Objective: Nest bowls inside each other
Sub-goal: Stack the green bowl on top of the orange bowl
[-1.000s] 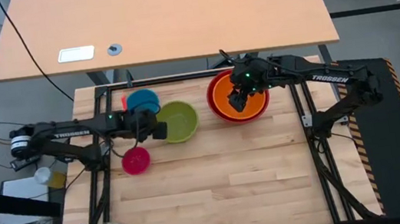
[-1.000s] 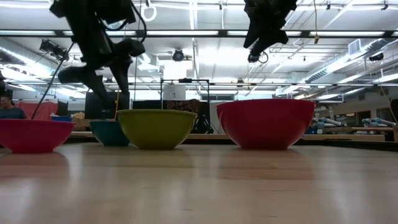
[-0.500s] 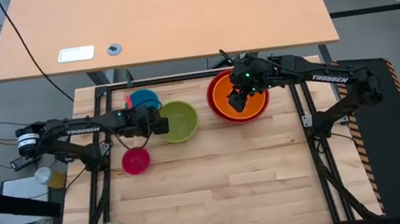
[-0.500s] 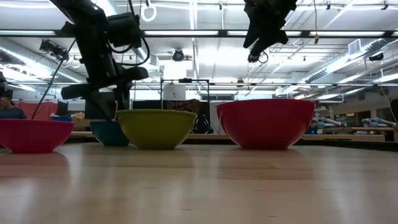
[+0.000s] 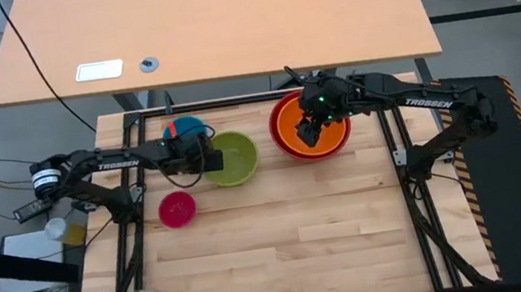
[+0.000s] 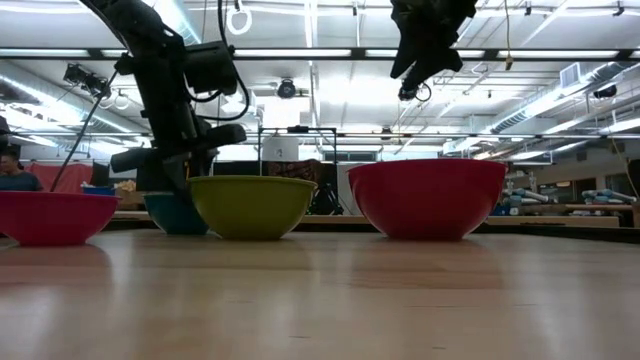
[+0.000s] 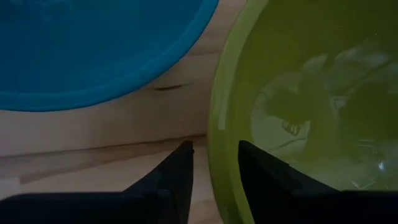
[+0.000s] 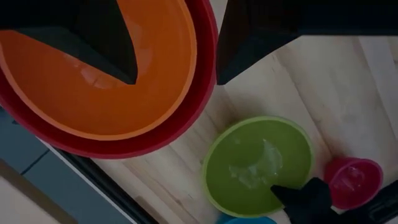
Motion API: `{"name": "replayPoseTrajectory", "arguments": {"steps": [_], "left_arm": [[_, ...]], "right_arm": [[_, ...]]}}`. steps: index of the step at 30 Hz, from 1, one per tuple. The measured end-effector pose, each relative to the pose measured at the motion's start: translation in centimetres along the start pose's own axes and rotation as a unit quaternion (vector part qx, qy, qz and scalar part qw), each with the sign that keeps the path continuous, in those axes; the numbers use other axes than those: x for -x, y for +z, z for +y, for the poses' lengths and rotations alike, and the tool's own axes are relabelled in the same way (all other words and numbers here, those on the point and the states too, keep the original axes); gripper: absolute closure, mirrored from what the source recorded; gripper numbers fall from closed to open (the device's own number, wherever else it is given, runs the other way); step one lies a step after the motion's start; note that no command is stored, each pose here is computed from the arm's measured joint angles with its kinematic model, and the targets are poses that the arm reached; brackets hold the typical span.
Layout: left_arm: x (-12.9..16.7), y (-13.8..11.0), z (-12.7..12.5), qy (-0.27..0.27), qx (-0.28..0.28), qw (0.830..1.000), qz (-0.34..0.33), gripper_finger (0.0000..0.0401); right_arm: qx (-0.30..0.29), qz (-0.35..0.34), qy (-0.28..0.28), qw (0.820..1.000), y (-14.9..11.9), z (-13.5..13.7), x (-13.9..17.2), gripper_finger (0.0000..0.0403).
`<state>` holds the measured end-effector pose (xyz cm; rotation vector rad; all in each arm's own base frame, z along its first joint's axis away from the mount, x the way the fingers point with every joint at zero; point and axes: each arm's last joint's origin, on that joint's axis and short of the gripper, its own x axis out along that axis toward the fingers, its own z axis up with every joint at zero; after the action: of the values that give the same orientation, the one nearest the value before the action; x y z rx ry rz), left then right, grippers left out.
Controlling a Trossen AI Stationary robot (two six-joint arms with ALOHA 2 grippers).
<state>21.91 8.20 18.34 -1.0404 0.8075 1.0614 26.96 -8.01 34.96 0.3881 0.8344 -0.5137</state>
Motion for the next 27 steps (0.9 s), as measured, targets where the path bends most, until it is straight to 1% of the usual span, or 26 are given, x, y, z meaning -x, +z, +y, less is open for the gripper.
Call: {"name": "replayPoseTrajectory", "arguments": {"steps": [4, 8, 10, 17, 19, 23, 27], "left_arm": [[0.0, 0.2, 0.1, 0.004, -0.009, 1.0, 0.0, 0.0309], [0.0, 0.2, 0.1, 0.004, -0.019, 1.0, -0.002, 0.0365], [0.1, 0.3, -0.1, -0.011, -0.024, 1.0, 0.0, 0.0387], [0.6, 0.5, -0.6, -0.017, -0.038, 0.999, 0.0, 0.0388], [1.1, 1.0, -1.2, -0.022, -0.052, 0.998, -0.007, 0.0389], [2.9, 2.4, -3.0, -0.06, -0.07, 0.995, -0.033, 0.039], [4.8, 3.9, -4.2, -0.08, -0.089, 0.991, -0.054, 0.039]], "right_arm": [[0.0, 0.0, 0.0, 1.0, 0.0, 0.0, 0.0, 0.0179], [0.0, 0.0, 0.0, 1.0, 0.0, 0.0, 0.0, 0.0179], [0.0, 0.0, 0.0, 1.0, 0.0, 0.0, 0.0, 0.0179], [0.0, 0.0, 0.0, 1.0, 0.0, 0.0, 0.0, 0.0179], [-0.003, 0.002, -0.001, 1.0, 0.0, 0.0, 0.0, 0.0179], [-0.029, 0.016, -0.001, 0.999, -0.3, -0.1, 0.0, 0.0179], [-0.046, 0.03, -0.007, 0.998, -0.6, -0.1, 0.0, 0.0179]]}}
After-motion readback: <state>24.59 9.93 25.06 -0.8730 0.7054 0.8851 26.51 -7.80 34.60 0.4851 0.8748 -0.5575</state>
